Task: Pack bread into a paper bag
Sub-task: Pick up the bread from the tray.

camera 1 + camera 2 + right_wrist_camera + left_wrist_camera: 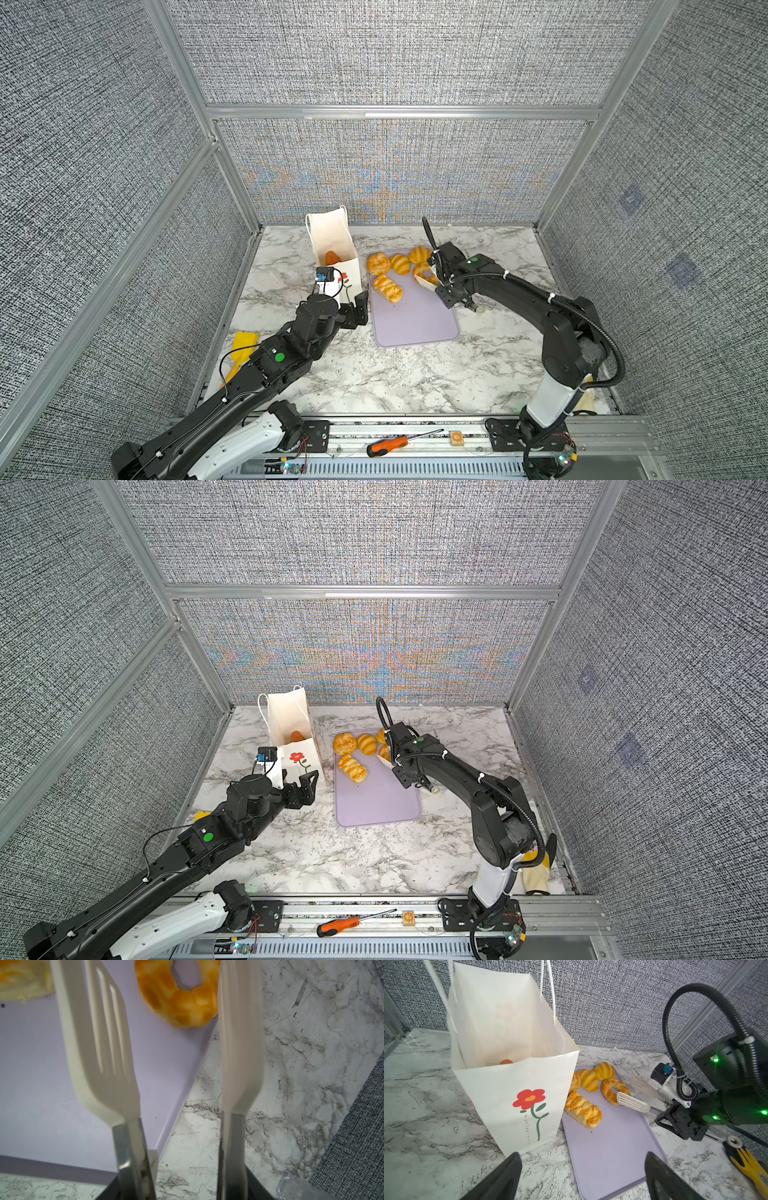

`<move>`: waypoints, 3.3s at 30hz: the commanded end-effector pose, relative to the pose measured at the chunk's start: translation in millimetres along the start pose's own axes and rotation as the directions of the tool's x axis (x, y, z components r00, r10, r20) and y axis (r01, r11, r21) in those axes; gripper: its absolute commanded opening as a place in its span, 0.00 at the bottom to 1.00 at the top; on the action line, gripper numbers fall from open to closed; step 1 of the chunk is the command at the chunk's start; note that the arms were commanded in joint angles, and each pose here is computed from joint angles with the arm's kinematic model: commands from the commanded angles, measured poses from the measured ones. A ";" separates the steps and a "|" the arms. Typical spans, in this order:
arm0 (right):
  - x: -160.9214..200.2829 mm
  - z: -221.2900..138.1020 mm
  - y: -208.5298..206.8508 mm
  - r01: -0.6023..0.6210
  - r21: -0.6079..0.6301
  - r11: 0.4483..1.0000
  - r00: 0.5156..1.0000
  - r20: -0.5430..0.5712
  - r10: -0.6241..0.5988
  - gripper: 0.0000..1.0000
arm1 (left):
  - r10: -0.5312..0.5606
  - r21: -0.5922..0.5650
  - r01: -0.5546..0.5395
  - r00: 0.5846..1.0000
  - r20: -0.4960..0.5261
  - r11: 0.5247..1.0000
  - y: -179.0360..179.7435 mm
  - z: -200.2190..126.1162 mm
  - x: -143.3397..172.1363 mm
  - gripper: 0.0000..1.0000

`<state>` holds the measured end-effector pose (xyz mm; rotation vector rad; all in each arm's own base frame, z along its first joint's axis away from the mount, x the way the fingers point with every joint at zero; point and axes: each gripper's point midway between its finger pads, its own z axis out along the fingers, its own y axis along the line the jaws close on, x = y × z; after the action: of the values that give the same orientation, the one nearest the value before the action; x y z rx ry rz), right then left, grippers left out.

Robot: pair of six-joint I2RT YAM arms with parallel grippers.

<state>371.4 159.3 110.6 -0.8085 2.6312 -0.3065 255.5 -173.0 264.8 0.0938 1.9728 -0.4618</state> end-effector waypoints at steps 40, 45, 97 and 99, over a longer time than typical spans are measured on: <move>22.2 11.4 48.1 -0.021 -0.284 0.959 0.983 -0.179 -0.031 0.55 | 0.035 -0.076 -0.034 0.999 0.024 0.997 15.5 -7.2 -5.2 0.95; 31.1 -8.9 46.0 -0.056 -0.277 0.959 0.986 -0.167 0.009 0.56 | 0.046 -0.073 -0.045 0.999 0.019 0.996 13.9 -4.6 -4.4 0.96; 8.7 22.9 42.7 0.153 -0.097 0.983 0.946 -0.273 -0.174 0.55 | 0.040 -0.118 -0.037 0.999 0.027 0.992 29.7 -15.0 2.0 0.96; 11.4 25.4 43.5 0.159 -0.099 0.982 0.942 -0.284 -0.181 0.54 | 0.039 -0.121 -0.035 0.999 0.032 0.992 30.5 -16.2 1.0 0.96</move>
<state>355.1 189.3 71.3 -1.0598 2.8557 -0.3772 248.6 -143.1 258.0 0.0616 1.9691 -0.3335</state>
